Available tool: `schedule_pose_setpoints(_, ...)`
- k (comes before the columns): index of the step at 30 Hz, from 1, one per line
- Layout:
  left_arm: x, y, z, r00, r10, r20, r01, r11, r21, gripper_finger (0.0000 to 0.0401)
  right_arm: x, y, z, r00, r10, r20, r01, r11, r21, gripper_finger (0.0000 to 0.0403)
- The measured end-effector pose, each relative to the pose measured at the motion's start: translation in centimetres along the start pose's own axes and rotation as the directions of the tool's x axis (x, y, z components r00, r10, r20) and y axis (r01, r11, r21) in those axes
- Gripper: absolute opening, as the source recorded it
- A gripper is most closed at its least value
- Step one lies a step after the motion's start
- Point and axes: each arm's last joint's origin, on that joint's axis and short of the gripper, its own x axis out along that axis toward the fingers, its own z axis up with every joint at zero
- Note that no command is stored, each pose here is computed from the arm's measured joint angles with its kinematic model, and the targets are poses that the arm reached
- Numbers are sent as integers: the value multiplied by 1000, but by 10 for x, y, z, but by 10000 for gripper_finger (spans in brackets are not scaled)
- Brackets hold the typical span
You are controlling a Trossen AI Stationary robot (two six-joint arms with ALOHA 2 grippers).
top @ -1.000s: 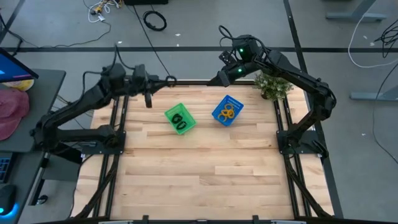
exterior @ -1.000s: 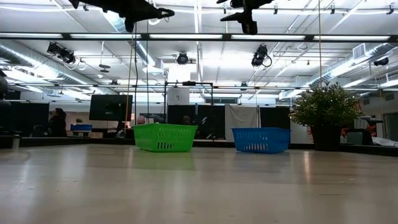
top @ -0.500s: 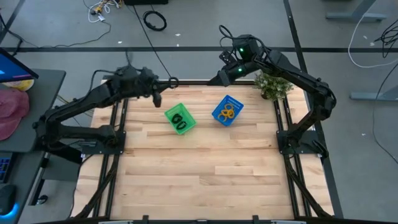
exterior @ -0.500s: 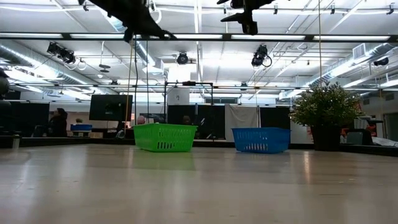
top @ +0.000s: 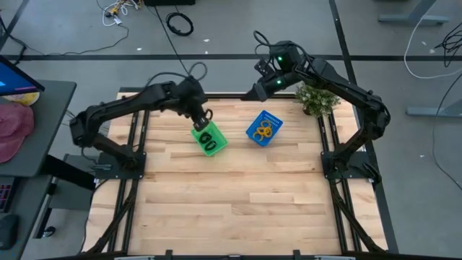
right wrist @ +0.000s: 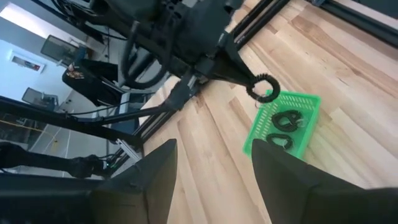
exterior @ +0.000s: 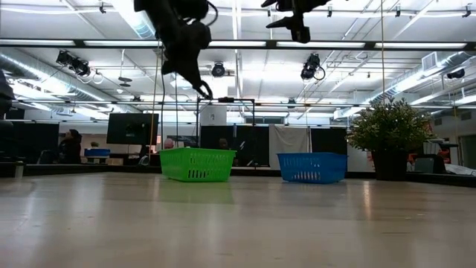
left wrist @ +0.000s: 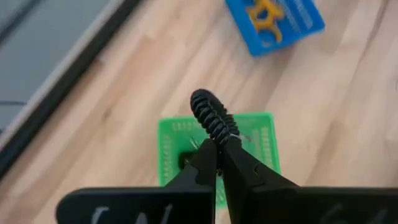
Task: Sort spring keychains
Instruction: Put the black spring keychain into the green bin
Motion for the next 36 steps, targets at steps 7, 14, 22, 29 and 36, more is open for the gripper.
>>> schedule_pose_setpoints(7, 30, 2, -2, 979, 10, -204, -32, 994, -107, 8, 0, -1, -1, 1000, -7, -12, 7, 1000, 2, 208)
schedule_pose_setpoints(14, 64, -7, -7, 950, -45, -310, 14, 995, -100, 8, 0, -1, -1, 1000, -7, -12, 7, 1000, -2, 208)
schedule_pose_setpoints(22, 102, -25, -17, 909, -48, -413, 40, 999, -28, 7, 0, -1, -1, 1000, -7, -11, 7, 1000, -2, 208)
schedule_pose_setpoints(29, 131, -33, -22, 900, -46, -433, 54, 999, 6, 7, 0, -1, -1, 1000, -9, -10, 9, 1000, -2, 208)
schedule_pose_setpoints(36, 152, -34, -29, 879, -38, -475, 52, 998, 17, 7, 0, -1, -1, 1000, -8, -11, 8, 1000, -2, 208)
